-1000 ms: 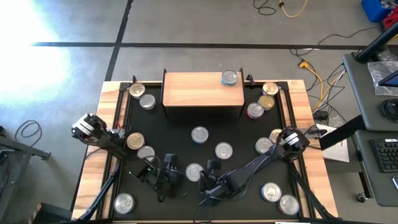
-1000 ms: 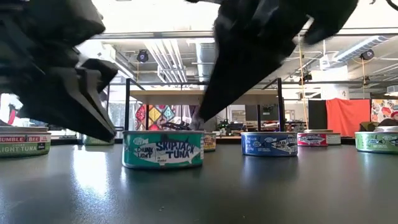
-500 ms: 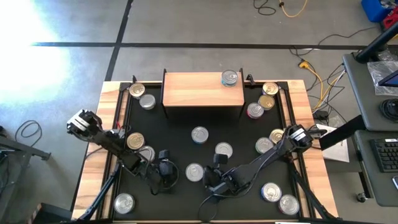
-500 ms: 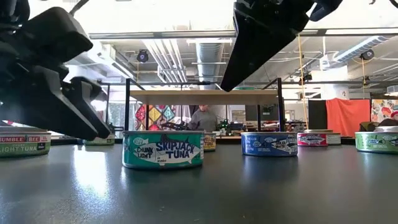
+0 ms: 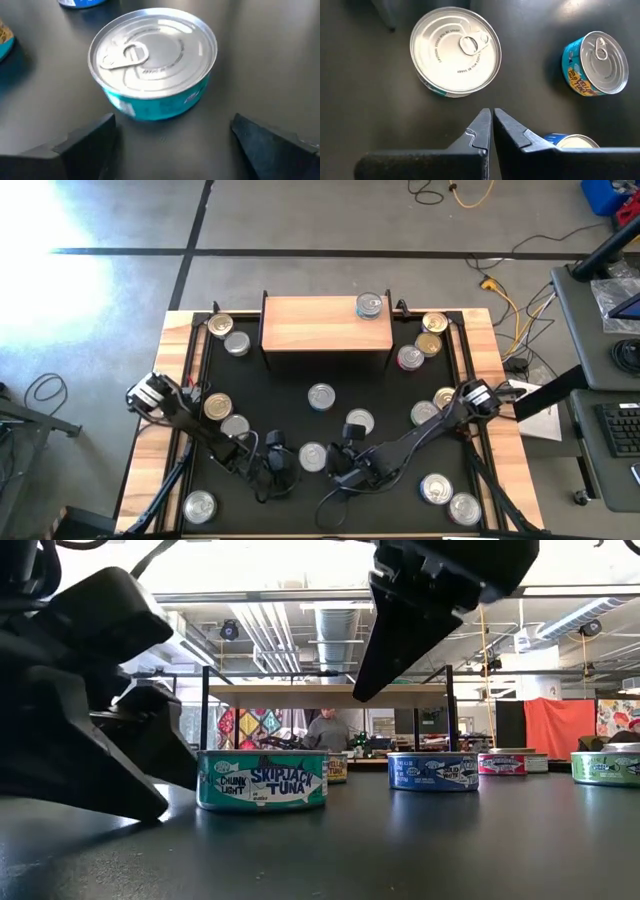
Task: Stack canned seafood by type on shelf
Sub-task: Stack the light blue tuna can on top of the light blue tuna can on the shelf
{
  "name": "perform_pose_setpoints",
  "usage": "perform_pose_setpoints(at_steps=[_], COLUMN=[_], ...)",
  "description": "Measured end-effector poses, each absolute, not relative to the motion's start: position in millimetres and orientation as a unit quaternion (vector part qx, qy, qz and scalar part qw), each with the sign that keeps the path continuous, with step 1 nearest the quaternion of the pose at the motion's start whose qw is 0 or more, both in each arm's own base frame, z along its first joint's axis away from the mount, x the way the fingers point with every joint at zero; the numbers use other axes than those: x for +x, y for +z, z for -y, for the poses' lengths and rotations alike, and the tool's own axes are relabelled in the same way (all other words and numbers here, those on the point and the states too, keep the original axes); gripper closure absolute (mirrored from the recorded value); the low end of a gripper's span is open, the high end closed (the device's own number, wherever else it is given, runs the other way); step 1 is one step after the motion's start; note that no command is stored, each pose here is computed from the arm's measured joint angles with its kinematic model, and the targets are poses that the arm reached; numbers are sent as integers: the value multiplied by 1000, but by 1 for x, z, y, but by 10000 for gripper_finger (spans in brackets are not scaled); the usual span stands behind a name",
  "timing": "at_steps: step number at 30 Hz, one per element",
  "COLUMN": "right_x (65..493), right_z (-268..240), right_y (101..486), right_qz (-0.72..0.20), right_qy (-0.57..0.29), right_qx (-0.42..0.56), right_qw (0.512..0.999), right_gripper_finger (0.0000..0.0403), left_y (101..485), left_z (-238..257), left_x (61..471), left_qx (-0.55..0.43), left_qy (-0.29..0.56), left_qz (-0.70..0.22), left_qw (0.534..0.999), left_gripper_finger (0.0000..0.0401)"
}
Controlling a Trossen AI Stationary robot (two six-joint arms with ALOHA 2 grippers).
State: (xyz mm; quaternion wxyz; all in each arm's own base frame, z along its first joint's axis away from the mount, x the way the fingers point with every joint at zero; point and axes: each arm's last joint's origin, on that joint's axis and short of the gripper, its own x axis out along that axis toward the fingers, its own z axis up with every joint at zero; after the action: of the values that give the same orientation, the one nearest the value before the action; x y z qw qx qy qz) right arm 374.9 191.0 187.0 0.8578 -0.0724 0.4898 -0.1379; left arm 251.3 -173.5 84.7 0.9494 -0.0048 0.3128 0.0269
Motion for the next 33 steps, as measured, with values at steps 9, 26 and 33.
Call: perform_pose_setpoints(at_steps=[9,26,33], right_x=[388,403,404], right_z=[-182,-182,-182], right_y=[142,134,134], right_qz=[-516,-504,-499], right_qy=[-158,-100,-100], right_qx=[-106,-92,-90], right_qw=[835,853,856], right_gripper_finger=[390,390,390], left_y=[79,73,73], left_z=[178,179,179], left_x=[259,271,273], left_qx=[-7,-29,-25], left_qy=[39,48,43], left_qz=[-290,-248,-242], left_qw=[956,967,969], left_gripper_finger=[10,7,2])
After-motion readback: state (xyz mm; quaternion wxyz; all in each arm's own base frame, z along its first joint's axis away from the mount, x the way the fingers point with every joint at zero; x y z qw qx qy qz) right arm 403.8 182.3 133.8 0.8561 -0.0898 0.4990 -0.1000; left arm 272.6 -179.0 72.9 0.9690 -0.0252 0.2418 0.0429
